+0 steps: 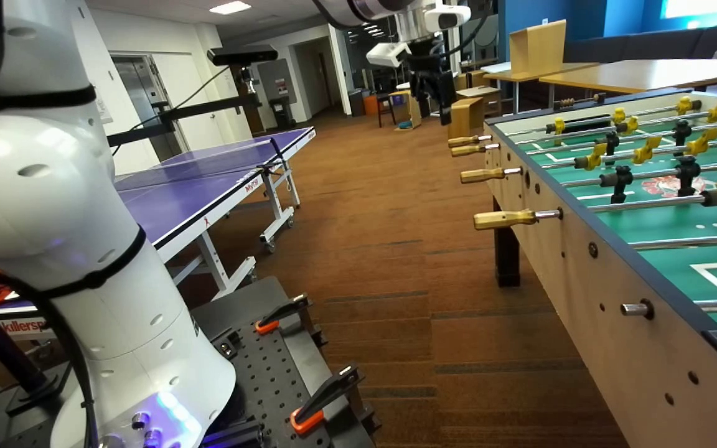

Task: Pull out the fourth stick from the left

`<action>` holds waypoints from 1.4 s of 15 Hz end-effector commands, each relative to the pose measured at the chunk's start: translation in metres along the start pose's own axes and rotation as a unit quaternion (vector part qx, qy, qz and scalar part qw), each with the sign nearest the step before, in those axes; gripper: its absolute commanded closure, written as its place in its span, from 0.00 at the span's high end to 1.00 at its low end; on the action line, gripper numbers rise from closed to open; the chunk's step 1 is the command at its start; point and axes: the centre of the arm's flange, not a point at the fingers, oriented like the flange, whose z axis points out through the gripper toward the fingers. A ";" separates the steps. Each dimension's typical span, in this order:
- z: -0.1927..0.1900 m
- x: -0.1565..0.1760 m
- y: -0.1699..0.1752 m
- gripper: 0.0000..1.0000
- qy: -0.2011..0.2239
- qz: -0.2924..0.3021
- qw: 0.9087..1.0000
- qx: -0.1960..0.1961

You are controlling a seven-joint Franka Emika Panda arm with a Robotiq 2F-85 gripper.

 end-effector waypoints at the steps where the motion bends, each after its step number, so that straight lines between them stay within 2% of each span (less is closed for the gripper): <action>1: 0.008 0.006 -0.006 1.00 -0.004 0.006 1.000 0.010; 6: 0.016 0.010 -0.008 1.00 -0.008 0.007 1.000 0.009; 11: 0.051 0.045 -0.030 1.00 0.008 0.051 0.997 0.060; 14: 0.075 0.062 -0.035 1.00 0.018 0.060 0.996 0.062; 18: 0.101 0.083 -0.039 1.00 0.011 0.092 0.994 0.065; 21: 0.120 0.098 -0.046 1.00 0.023 0.118 0.989 0.085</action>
